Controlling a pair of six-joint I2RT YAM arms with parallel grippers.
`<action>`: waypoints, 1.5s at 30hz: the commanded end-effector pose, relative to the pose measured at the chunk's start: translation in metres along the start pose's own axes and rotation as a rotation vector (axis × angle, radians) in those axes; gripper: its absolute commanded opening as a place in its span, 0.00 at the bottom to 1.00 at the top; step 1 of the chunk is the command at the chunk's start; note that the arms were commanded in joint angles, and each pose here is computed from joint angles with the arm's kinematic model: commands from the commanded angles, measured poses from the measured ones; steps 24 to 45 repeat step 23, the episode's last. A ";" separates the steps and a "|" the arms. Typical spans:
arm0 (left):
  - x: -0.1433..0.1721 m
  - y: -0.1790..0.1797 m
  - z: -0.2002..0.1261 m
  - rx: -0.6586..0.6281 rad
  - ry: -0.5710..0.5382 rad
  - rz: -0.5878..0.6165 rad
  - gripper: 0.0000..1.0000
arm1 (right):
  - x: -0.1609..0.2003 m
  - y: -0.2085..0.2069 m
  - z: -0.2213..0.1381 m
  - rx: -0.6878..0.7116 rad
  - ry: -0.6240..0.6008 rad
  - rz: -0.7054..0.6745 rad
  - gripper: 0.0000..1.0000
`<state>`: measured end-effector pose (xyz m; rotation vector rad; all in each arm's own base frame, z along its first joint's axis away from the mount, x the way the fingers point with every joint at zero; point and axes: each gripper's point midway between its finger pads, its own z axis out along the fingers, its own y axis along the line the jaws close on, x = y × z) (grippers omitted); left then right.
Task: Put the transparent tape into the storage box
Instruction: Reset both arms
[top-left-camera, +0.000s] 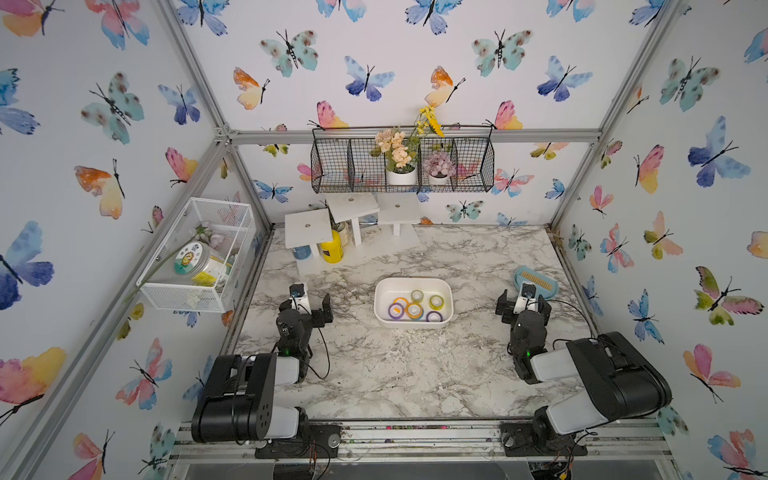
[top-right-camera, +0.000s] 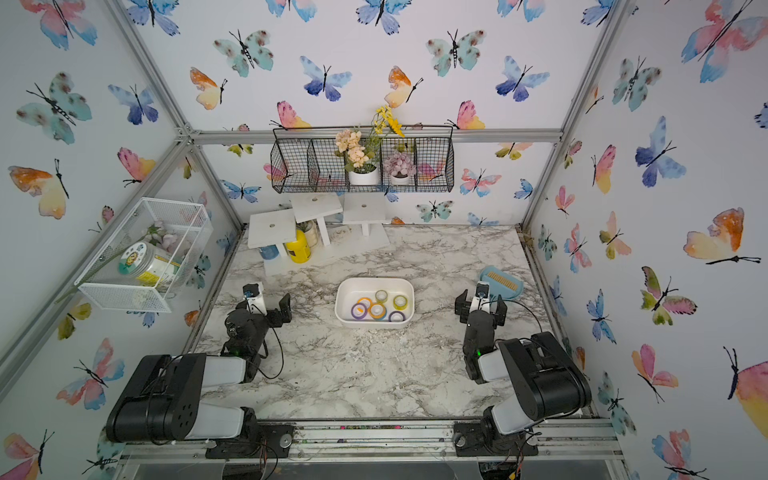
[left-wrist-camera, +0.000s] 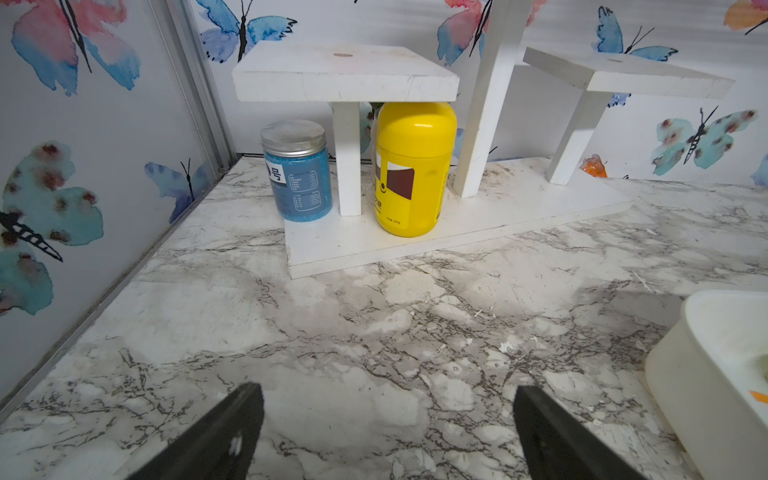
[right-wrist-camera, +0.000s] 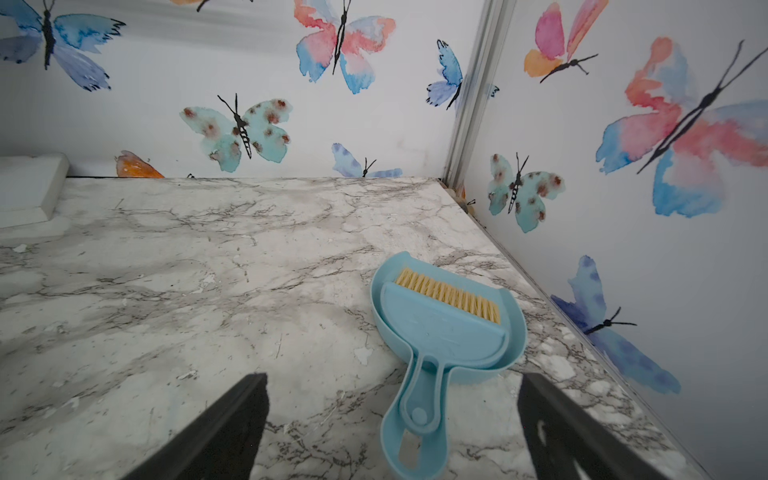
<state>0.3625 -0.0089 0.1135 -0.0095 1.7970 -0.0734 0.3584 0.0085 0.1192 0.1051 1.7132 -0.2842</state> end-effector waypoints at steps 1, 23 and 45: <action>-0.004 0.003 0.000 -0.021 -0.018 0.012 0.99 | -0.005 0.008 0.002 -0.089 -0.025 0.007 0.99; -0.003 0.003 0.000 -0.021 -0.016 0.011 0.99 | 0.009 0.004 0.016 -0.112 0.032 0.037 0.99; -0.003 0.003 0.000 -0.021 -0.016 0.011 0.99 | 0.009 0.004 0.016 -0.112 0.032 0.037 0.99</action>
